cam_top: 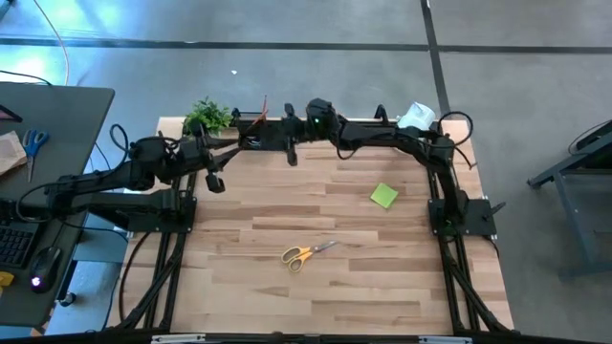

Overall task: Pick and place office supplies into organizer
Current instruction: Put the black binder clip into the top left section of the desk organizer

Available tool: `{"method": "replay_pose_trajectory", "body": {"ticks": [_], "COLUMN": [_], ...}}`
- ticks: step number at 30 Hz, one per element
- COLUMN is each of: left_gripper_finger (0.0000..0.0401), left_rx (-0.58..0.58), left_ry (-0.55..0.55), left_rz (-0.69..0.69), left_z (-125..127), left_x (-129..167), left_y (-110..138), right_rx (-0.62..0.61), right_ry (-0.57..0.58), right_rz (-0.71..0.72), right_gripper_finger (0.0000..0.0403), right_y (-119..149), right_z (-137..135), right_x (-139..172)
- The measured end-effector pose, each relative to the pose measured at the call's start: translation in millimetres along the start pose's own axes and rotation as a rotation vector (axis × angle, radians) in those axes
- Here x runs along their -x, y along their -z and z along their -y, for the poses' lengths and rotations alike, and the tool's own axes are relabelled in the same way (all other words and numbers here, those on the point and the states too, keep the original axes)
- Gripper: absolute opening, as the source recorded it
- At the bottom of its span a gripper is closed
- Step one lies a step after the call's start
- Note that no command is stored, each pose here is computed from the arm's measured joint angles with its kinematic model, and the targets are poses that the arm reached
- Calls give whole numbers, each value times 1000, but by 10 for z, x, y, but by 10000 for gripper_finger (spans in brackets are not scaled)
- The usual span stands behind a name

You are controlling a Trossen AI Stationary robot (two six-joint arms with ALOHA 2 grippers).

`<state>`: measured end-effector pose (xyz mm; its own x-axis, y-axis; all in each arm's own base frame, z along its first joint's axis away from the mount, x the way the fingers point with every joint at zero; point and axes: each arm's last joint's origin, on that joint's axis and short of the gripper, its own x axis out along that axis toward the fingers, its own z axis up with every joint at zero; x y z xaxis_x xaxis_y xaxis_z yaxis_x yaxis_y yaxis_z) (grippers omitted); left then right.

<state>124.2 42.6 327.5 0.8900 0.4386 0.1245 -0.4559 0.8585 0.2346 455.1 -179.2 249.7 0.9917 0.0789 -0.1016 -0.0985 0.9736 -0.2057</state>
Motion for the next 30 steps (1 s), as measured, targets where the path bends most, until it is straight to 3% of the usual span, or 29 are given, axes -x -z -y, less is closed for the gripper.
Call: {"method": "replay_pose_trajectory", "body": {"ticks": [11, 19, 30], "left_gripper_finger": [83, 83, 83], "left_rx": [-27, -27, -62], "left_ry": [-26, -26, -42], "left_rz": [7, 7, 58], "left_z": [-10, -10, -26], "left_x": [0, 0, 10], "left_y": [-11, -11, -63], "right_rx": [-51, -112, -140], "right_ry": [6, 56, 46], "right_rz": [-141, -217, -253], "right_gripper_finger": [136, 136, 142], "right_y": [155, 362, 523], "right_z": [465, 818, 794], "right_x": [-521, -589, -603]}}
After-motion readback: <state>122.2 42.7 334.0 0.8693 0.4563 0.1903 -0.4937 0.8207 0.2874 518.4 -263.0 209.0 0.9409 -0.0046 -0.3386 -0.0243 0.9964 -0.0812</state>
